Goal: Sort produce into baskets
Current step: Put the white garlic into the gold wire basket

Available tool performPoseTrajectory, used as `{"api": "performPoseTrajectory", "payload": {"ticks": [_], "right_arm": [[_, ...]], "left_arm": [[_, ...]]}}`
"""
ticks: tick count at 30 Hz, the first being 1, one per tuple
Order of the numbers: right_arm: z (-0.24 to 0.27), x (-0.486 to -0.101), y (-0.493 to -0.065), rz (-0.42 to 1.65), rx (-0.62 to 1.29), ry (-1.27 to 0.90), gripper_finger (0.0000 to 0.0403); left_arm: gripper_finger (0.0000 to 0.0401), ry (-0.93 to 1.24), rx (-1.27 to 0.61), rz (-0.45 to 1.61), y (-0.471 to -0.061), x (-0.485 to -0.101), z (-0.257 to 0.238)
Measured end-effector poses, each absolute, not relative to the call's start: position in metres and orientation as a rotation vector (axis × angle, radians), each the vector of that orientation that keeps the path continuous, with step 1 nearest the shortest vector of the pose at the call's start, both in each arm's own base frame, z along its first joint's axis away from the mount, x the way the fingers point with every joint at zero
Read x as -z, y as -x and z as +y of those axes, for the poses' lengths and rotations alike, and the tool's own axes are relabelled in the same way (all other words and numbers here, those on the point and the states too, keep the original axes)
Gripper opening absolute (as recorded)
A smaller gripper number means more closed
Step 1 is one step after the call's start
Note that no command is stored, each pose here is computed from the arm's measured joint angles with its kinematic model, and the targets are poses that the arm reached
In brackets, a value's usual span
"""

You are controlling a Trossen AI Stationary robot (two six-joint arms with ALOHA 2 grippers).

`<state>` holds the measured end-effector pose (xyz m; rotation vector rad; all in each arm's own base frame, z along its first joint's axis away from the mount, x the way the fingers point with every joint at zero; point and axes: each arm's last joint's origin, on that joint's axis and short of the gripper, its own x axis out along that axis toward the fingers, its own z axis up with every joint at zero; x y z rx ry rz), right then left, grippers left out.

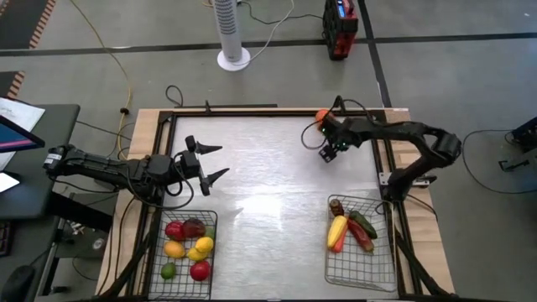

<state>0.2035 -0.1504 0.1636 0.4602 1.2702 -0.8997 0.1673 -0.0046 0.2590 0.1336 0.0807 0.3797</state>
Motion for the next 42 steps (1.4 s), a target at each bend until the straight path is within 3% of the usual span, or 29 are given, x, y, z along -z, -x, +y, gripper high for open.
{"api": "performPoseTrajectory", "payload": {"ticks": [8,14,26,37,42], "right_arm": [[-0.114,-0.226,-0.221,1.039,0.932,-0.289,0.0331],[-0.105,-0.254,-0.221,0.888,0.899,-0.282,0.0331],[-0.081,-0.225,-0.283,0.633,0.457,-0.332,0.0331],[-0.054,-0.201,-0.324,0.508,0.327,-0.285,0.0331],[-0.051,-0.201,-0.326,0.505,0.322,-0.266,0.0331]], "left_arm": [[0.0341,-0.117,-0.362,0.072,-0.167,-0.26,-0.005],[0.0341,-0.12,-0.362,0.085,-0.167,-0.258,-0.005],[0.0341,-0.092,-0.384,0.323,-0.164,-0.235,0.02],[0.0337,-0.069,-0.343,0.732,-0.19,-0.176,0.042],[0.0326,0.002,-0.203,0.784,-0.207,-0.154,0.04]]}}
